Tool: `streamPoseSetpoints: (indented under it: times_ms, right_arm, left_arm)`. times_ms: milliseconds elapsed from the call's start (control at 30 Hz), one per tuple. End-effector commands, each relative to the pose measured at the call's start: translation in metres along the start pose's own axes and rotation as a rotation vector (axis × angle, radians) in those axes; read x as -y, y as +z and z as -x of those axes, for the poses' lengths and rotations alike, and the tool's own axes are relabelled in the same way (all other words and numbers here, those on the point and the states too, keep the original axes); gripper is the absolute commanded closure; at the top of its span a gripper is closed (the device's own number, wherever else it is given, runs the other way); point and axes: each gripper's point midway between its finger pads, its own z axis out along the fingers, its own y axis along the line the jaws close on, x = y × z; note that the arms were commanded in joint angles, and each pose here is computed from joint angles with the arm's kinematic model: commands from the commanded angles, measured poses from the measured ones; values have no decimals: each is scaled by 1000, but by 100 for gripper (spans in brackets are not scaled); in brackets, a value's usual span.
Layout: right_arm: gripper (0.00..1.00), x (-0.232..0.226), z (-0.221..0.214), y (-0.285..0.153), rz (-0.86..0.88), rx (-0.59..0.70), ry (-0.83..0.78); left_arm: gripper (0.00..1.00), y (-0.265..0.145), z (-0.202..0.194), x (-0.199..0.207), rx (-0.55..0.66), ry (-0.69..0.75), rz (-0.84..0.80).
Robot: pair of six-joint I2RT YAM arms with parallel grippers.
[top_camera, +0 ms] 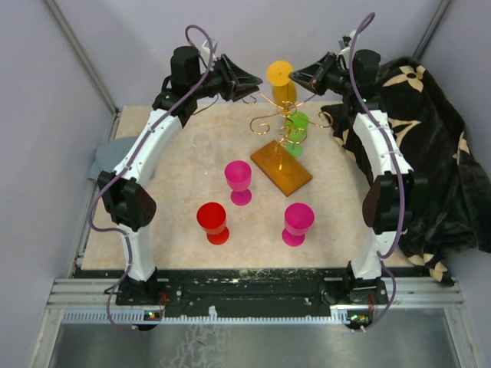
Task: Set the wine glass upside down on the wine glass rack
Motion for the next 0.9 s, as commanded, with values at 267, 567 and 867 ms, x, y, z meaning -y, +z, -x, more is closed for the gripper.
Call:
streamPoseSetpoints:
  times_ms: [267, 567, 867]
  right_arm:
    - [100, -33, 21, 8, 125, 51, -79]
    - [100, -42, 10, 19, 159, -1, -94]
    - [100, -49, 0, 16, 159, -21, -97]
  left_arm:
    - [60, -13, 3, 18, 22, 42, -21]
    - [60, -12, 4, 16, 25, 41, -17]
    - [60, -12, 4, 17, 28, 39, -17]
